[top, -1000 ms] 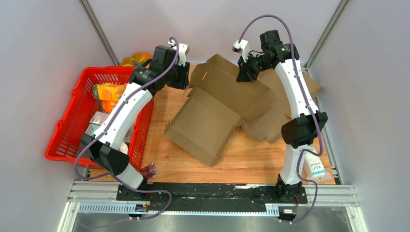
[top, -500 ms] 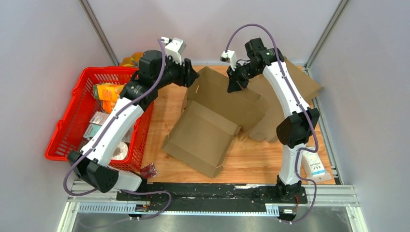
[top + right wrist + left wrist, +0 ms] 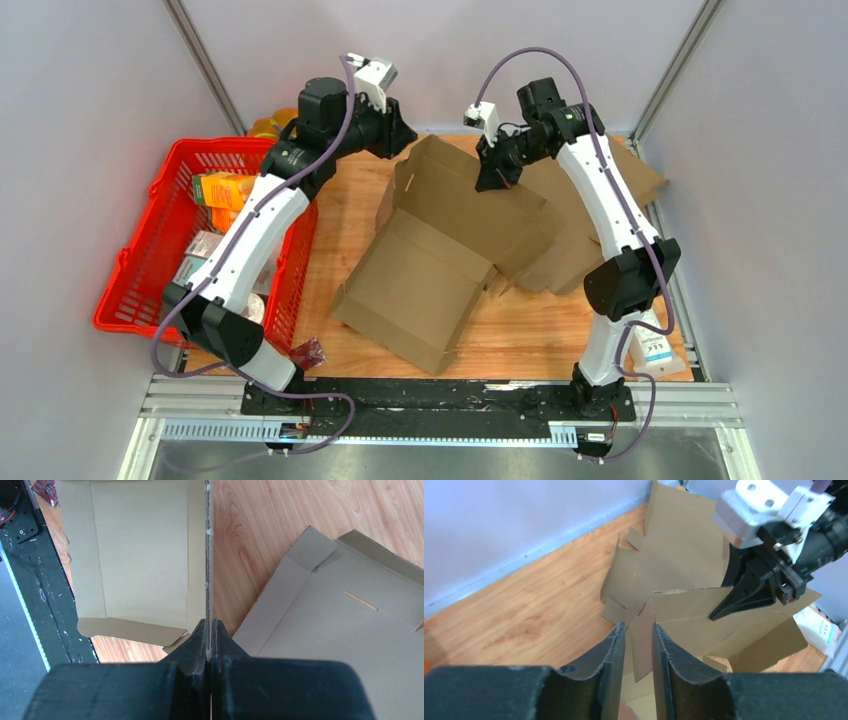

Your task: Fold the paper box

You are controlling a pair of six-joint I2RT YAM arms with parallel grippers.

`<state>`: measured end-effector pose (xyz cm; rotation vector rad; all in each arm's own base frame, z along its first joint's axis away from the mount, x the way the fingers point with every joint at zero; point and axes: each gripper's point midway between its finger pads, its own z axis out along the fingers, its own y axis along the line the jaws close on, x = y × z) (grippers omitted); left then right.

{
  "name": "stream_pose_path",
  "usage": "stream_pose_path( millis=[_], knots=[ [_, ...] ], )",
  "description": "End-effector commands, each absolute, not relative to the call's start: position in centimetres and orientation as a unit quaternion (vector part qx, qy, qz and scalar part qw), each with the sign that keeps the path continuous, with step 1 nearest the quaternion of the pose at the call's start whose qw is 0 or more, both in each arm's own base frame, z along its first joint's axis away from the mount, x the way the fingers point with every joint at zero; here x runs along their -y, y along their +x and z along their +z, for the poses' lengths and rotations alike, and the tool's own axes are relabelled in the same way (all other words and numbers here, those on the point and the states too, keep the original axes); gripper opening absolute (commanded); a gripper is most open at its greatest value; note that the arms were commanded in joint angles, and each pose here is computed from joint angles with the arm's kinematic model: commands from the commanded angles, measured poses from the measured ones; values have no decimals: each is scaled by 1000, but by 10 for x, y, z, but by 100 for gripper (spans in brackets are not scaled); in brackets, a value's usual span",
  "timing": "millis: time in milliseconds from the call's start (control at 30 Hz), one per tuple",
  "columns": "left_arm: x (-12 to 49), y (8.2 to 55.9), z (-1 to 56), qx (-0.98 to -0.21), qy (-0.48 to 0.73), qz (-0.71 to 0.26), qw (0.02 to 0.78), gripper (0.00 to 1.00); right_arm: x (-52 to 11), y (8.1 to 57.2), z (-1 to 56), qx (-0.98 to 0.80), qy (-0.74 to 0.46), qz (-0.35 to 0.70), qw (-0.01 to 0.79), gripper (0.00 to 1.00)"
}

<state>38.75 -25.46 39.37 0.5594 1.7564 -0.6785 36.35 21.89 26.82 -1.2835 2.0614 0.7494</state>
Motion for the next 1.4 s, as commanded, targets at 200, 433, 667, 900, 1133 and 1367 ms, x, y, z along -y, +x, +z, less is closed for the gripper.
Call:
stream_pose_path(
  millis=[200, 433, 667, 900, 1133, 1367],
  knots=[
    [282, 372, 378, -717, 307, -347, 520, 34, -235, 353, 307, -736, -499, 299, 347, 0],
    [284, 381, 357, -710, 330, -322, 532, 47, -244, 339, 315, -713, -515, 325, 347, 0],
    [296, 395, 366, -683, 318, -340, 563, 69, -250, 331, 319, -702, -523, 339, 345, 0],
    [302, 387, 359, -679, 332, -360, 547, 51, -254, 327, 323, -691, -526, 352, 350, 0],
    [300, 378, 362, -669, 343, -363, 551, 26, -251, 329, 314, -706, -518, 343, 341, 0],
    [235, 358, 380, -757, 176, -290, 558, 61, -233, 347, 294, -781, -452, 286, 323, 0]
  ],
)
